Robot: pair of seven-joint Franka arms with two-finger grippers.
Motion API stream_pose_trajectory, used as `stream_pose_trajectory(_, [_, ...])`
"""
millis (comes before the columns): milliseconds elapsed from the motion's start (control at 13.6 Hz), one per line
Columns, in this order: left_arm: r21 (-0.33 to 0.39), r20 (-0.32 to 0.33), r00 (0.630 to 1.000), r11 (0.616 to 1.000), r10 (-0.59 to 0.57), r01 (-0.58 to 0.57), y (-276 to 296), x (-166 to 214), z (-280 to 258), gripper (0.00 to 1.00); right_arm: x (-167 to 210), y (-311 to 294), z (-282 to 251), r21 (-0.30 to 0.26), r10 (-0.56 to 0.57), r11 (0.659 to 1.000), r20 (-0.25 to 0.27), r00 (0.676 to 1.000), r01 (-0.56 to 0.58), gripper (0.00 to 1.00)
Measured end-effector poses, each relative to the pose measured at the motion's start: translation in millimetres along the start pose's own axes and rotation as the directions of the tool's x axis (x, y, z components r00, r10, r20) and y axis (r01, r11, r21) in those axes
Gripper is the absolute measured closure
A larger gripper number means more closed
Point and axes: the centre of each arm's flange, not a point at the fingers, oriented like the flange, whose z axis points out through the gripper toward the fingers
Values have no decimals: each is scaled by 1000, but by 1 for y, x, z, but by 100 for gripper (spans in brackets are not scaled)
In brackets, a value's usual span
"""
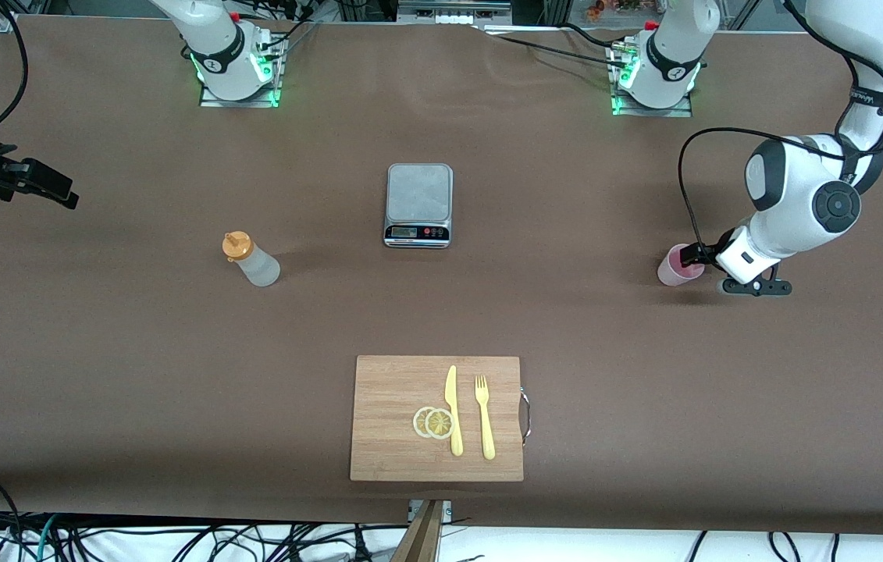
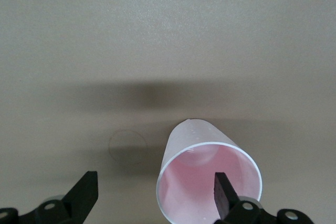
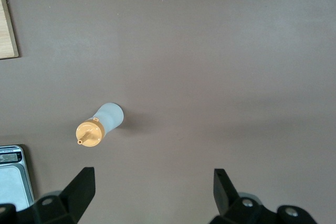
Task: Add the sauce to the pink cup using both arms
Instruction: 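Close the left gripper on the pink cup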
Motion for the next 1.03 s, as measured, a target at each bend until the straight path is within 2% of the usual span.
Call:
stream_pose_trajectory(73, [0,0,1000,1000,0,0,0,0,0,4,0,0,0,0,0,1000,0,1000,0,0])
stream_pose_trajectory(147, [0,0,1000,1000,0,0,0,0,0,10,0,0,0,0,0,1000,0,1000,0,0])
stream_pose_trajectory(293, [0,2,1000,1000,0,0,0,-1,1,33,0,0,0,0,0,1000,0,1000,0,0])
stream_pose_trajectory(367, [0,3,1000,1000,1,-1,0,-1,2,40,0,0,0,0,0,1000,0,1000,0,0])
stream_pose_trajectory(440, [0,5,1000,1000,1,-1,0,-1,3,40,0,0,0,0,0,1000,0,1000,0,0])
stream_pose_trajectory(513, [0,6,1000,1000,1,-1,0,-1,4,46,0,0,0,0,0,1000,0,1000,0,0])
stream_pose_trajectory(587, [0,6,1000,1000,1,-1,0,-1,5,57,0,0,0,0,0,1000,0,1000,0,0])
stream_pose_trajectory(660, [0,7,1000,1000,1,-1,0,-1,5,58,0,0,0,0,0,1000,0,1000,0,0])
stream_pose_trajectory(733, [0,8,1000,1000,0,0,0,-1,6,63,0,0,0,0,0,1000,0,1000,0,0])
stream_pose_trajectory(953, [0,4,1000,1000,-1,1,-1,1,5,95,0,0,0,0,0,1000,0,1000,0,0])
stream_pose_trajectory(1027, [0,-4,1000,1000,-1,1,-1,3,1,96,0,0,0,0,0,1000,0,1000,0,0])
